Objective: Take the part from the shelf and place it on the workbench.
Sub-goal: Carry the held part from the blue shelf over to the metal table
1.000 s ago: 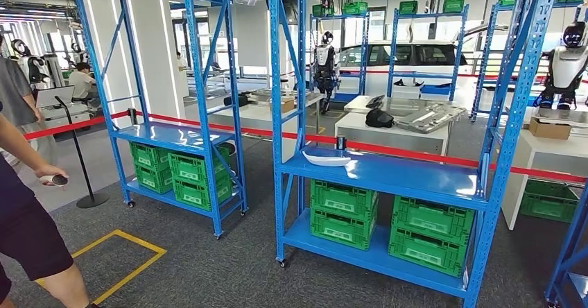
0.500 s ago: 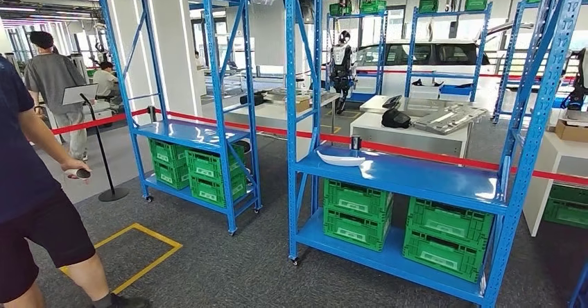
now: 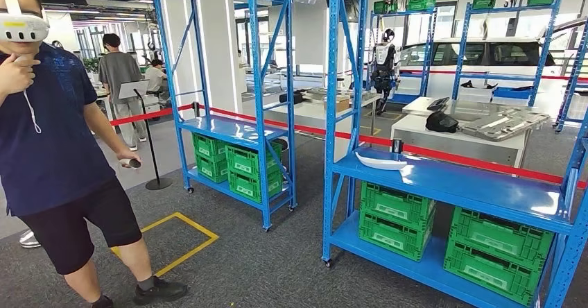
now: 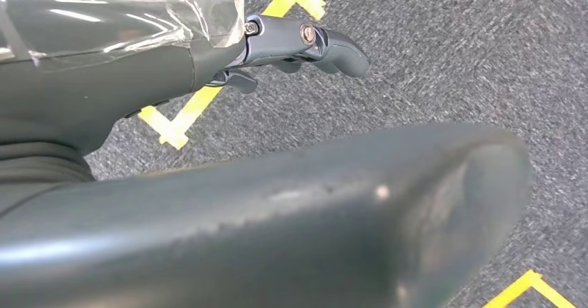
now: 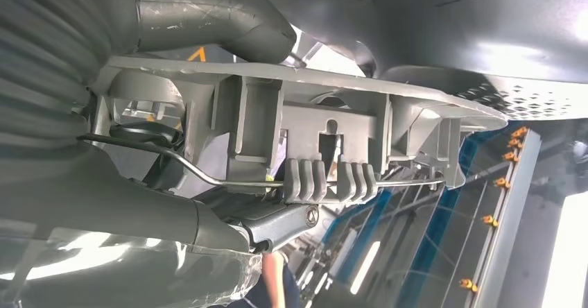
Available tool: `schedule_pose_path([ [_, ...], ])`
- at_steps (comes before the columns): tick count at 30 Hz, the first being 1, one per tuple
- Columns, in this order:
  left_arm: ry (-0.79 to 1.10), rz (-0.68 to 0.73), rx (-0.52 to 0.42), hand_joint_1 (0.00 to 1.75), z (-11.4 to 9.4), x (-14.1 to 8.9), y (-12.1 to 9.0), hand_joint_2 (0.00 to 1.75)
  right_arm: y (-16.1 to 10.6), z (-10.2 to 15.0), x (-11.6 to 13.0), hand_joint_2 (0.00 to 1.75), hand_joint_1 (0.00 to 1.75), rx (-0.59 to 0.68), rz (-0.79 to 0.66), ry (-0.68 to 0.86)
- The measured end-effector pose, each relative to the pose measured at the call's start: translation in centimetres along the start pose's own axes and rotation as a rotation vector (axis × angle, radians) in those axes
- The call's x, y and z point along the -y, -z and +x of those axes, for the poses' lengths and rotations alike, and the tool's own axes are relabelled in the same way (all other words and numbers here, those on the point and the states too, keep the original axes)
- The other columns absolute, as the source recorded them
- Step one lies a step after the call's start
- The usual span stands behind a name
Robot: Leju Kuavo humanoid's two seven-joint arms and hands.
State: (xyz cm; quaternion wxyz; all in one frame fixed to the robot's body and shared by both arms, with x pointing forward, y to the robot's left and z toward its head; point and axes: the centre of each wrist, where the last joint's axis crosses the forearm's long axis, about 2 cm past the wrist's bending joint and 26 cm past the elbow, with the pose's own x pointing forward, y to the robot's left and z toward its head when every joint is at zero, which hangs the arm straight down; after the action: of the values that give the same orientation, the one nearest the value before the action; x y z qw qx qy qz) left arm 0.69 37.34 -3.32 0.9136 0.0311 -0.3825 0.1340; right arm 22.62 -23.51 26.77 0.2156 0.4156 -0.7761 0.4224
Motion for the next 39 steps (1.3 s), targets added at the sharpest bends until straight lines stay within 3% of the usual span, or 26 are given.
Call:
schedule_pose_path([
  [18,-0.041,0.005,-0.005,0.00,-0.8,0.2,-0.7,0.00,1.3,-0.4,0.6,1.75,1.75,0.035,0.025,0.011],
  [39,-0.036,-0.023,-0.025,0.00,-1.0,0.9,-1.1,0.00,1.0,-0.6,0.3,1.75,1.75,0.016,0.010,0.030],
])
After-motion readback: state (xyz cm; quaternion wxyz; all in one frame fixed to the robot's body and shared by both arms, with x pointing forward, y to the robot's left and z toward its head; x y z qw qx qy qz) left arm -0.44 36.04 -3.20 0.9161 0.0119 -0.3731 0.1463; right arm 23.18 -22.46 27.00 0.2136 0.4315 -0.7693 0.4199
